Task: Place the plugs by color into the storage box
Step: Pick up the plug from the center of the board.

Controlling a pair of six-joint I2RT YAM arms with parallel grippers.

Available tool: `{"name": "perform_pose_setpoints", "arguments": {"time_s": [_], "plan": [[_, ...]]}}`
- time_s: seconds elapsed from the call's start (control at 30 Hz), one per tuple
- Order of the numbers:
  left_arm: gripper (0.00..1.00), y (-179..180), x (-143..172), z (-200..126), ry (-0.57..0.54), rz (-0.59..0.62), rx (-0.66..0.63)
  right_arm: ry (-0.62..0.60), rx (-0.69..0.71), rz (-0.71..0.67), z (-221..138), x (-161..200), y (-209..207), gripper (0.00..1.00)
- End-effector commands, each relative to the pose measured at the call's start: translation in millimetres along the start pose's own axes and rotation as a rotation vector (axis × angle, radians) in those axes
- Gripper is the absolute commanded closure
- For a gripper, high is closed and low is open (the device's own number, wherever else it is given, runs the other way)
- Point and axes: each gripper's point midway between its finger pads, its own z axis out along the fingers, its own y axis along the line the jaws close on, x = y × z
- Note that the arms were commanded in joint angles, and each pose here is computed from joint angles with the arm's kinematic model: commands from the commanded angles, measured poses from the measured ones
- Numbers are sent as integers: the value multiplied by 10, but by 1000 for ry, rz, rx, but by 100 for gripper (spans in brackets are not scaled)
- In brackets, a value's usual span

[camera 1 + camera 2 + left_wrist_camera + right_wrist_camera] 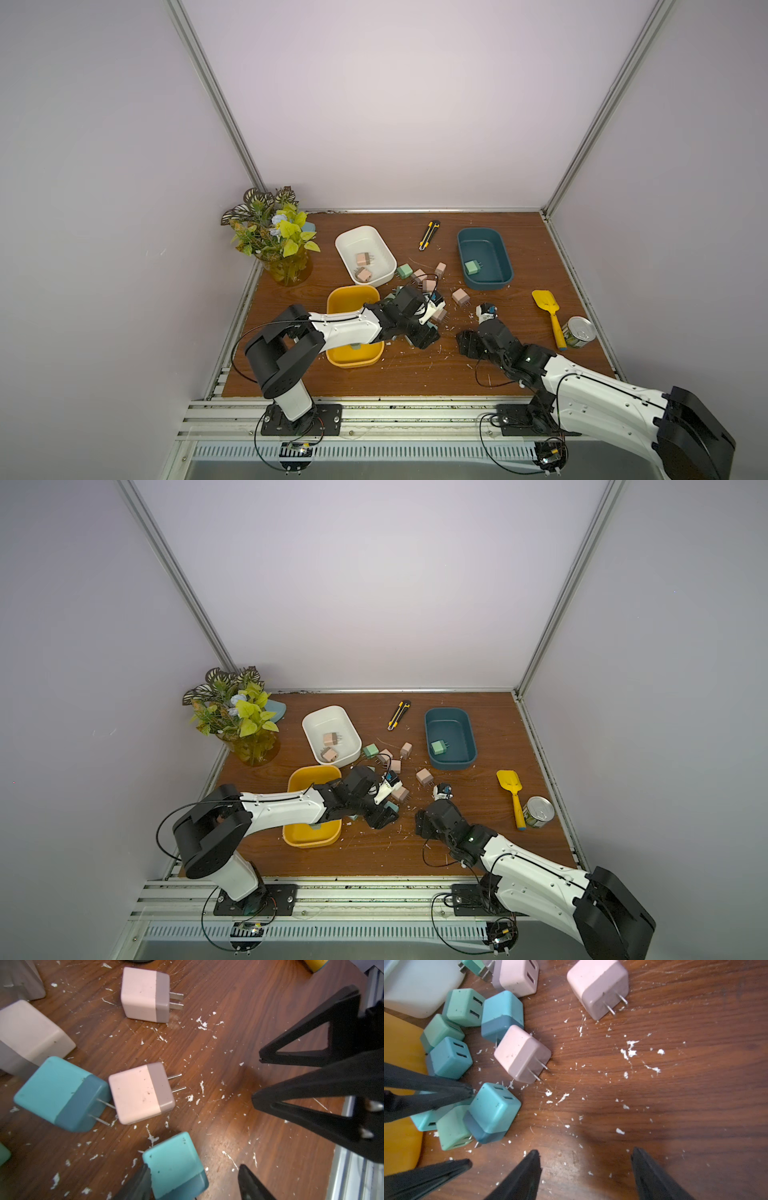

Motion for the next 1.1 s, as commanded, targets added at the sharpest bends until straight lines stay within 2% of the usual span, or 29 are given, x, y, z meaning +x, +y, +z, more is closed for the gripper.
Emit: {"name": "perform_pose_setpoints", "arguments": {"time_s": [0.0, 0.3, 0.7, 0.93, 1.07], "plan": [[32, 79, -3, 75, 7, -6, -49, -57, 3, 8, -36, -159, 47, 25], [36, 115, 108, 203, 43, -11, -78, -106, -23, 24, -34, -252, 104, 25], [52, 130, 90, 298, 53, -6, -88, -94, -10, 3, -7, -250, 113, 25], [55, 117, -38, 243, 20, 6, -93, -156, -23, 23, -95, -356, 101, 27], [56, 101, -212, 152, -24, 23, -104, -210, -43, 58, -173, -407, 56, 29]]}}
